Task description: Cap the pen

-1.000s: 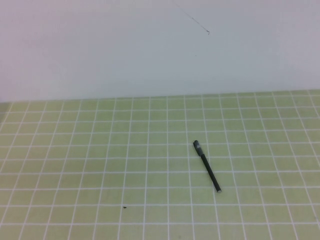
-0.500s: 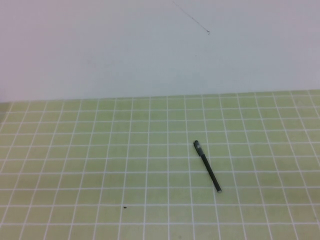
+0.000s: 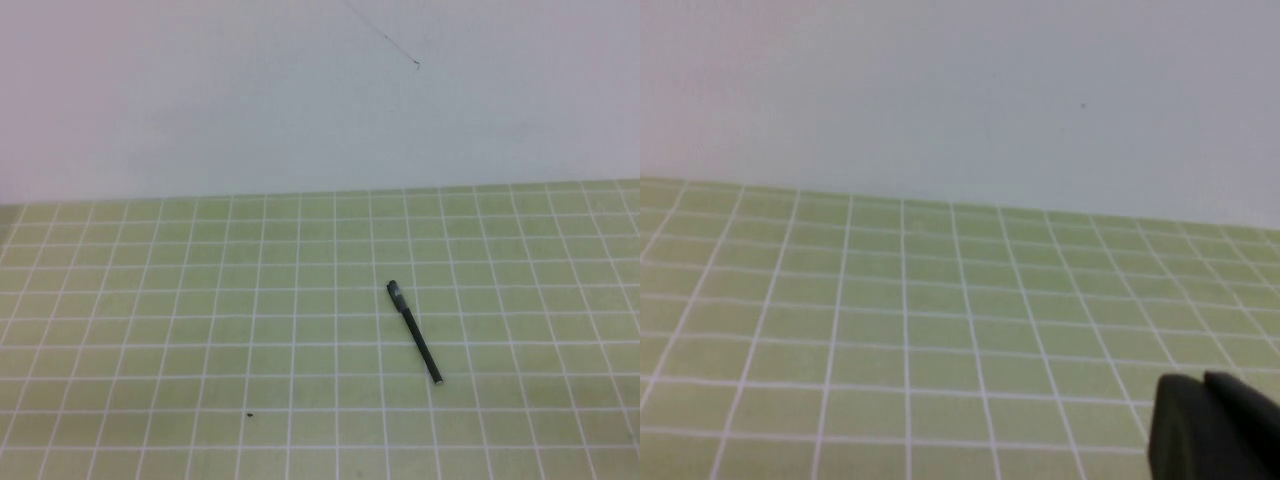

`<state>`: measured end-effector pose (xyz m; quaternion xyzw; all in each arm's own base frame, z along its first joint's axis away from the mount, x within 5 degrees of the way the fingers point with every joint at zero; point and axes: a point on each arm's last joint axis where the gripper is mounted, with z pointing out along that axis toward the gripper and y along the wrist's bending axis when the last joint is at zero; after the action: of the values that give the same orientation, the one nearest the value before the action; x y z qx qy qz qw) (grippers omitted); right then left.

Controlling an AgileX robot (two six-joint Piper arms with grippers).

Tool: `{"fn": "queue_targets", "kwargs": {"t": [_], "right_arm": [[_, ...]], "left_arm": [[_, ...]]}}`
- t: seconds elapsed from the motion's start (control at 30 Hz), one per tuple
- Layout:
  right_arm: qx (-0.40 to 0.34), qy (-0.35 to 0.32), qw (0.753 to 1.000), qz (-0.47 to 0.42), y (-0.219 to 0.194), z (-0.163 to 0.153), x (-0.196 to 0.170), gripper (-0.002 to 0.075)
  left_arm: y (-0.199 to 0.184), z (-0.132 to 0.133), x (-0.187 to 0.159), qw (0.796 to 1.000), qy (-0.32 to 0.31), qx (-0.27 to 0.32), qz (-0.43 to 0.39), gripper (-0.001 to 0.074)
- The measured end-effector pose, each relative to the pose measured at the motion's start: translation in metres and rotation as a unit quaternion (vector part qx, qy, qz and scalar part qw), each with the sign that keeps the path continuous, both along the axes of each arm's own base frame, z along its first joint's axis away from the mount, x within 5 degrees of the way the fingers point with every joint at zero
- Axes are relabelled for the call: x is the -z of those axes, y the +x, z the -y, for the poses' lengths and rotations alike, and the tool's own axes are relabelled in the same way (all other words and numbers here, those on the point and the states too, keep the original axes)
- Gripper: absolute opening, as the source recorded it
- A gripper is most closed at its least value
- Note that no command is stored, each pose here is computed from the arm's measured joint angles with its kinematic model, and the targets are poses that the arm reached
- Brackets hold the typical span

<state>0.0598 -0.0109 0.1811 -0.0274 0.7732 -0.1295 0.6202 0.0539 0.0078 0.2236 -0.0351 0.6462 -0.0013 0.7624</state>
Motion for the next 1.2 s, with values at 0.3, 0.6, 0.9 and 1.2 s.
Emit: {"fn": "queue_targets", "kwargs": {"t": [0.3,0.6,0.9,1.2], "right_arm": [[0.010,-0.023,1.000,-0.017,-0.008,0.002,0.006,-0.0003],[0.010,-0.035,0.999,-0.018,-0.008,0.002,0.005,-0.0003],[0.010,-0.035,0.999,-0.018,-0.008,0.002,0.005,-0.0003],[0.010,-0.035,0.999,-0.018,-0.008,0.002,0.005,-0.0003]], "left_arm": [[0.001,0.004,0.008,0.999,-0.043,0.022,-0.022,-0.0001],[0.001,0.015,0.028,0.987,-0.053,0.076,-0.130,-0.0001],[-0.001,0.006,0.041,0.978,-0.076,0.002,-0.197,-0.0001],[-0.001,0.006,0.040,0.979,-0.039,0.013,-0.198,-0.0001]]}}
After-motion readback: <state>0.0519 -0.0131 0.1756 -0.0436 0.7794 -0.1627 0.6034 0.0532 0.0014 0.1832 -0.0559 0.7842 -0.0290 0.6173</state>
